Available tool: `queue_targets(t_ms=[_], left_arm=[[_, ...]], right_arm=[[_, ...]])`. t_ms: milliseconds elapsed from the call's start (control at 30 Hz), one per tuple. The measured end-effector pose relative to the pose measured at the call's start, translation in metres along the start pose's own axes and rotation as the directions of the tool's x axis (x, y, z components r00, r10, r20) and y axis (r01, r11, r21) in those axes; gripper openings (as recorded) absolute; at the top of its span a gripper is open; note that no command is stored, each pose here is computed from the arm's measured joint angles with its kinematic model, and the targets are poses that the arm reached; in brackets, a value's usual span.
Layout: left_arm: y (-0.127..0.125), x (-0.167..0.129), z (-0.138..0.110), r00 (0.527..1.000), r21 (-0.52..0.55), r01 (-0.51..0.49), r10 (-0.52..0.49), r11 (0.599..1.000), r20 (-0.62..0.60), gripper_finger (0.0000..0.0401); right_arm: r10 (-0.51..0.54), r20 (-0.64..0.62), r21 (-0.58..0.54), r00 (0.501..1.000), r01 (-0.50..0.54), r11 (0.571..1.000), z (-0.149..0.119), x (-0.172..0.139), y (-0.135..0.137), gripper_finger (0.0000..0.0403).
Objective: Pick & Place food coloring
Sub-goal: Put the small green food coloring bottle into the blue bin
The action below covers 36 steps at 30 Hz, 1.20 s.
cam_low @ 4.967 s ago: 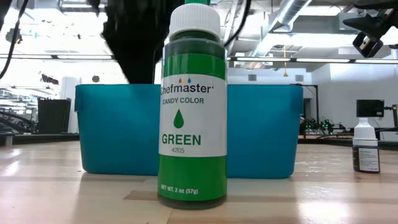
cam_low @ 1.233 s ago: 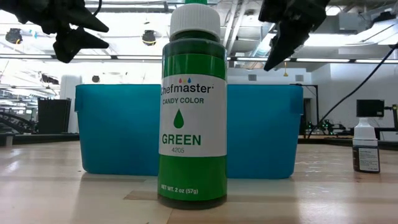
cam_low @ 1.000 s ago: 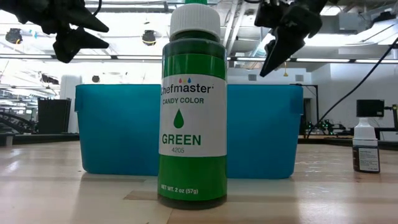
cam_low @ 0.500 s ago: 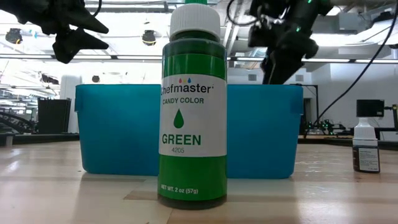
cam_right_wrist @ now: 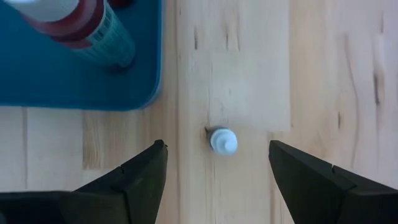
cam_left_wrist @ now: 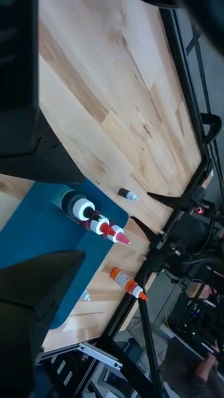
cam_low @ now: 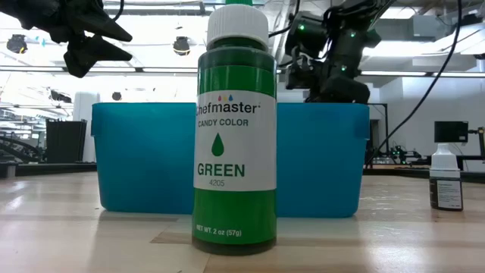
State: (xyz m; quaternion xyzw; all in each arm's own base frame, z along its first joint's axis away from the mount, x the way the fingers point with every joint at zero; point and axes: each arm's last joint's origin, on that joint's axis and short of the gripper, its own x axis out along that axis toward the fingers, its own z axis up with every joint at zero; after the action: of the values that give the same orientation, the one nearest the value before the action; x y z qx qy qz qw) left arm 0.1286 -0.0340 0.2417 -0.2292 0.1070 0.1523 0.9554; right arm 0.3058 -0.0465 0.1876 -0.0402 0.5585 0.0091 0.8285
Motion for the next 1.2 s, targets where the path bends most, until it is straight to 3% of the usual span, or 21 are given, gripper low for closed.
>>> queue_targets(t_ms=[367,633,1200], left_arm=[[0.0,0.0,0.0,1.0,-0.001,0.0,0.0,1.0,0.0,0.0174],[0.0,0.0,0.0,1.0,-0.003,0.0,0.0,1.0,0.0,0.0174],[0.0,0.0,0.0,1.0,-0.004,0.001,-0.001,1.0,0.0,0.0174]], right_arm=[[0.005,-0.044,-0.011,0.999,-0.006,1.0,0.0,0.031,-0.006,0.0271],[0.0,-0.042,0.0,0.999,0.0,1.0,-0.001,0.032,-0.009,0.0264],[-0.002,-0.043,0.007,0.999,0.002,1.0,-0.001,0.031,-0.011,0.0137]])
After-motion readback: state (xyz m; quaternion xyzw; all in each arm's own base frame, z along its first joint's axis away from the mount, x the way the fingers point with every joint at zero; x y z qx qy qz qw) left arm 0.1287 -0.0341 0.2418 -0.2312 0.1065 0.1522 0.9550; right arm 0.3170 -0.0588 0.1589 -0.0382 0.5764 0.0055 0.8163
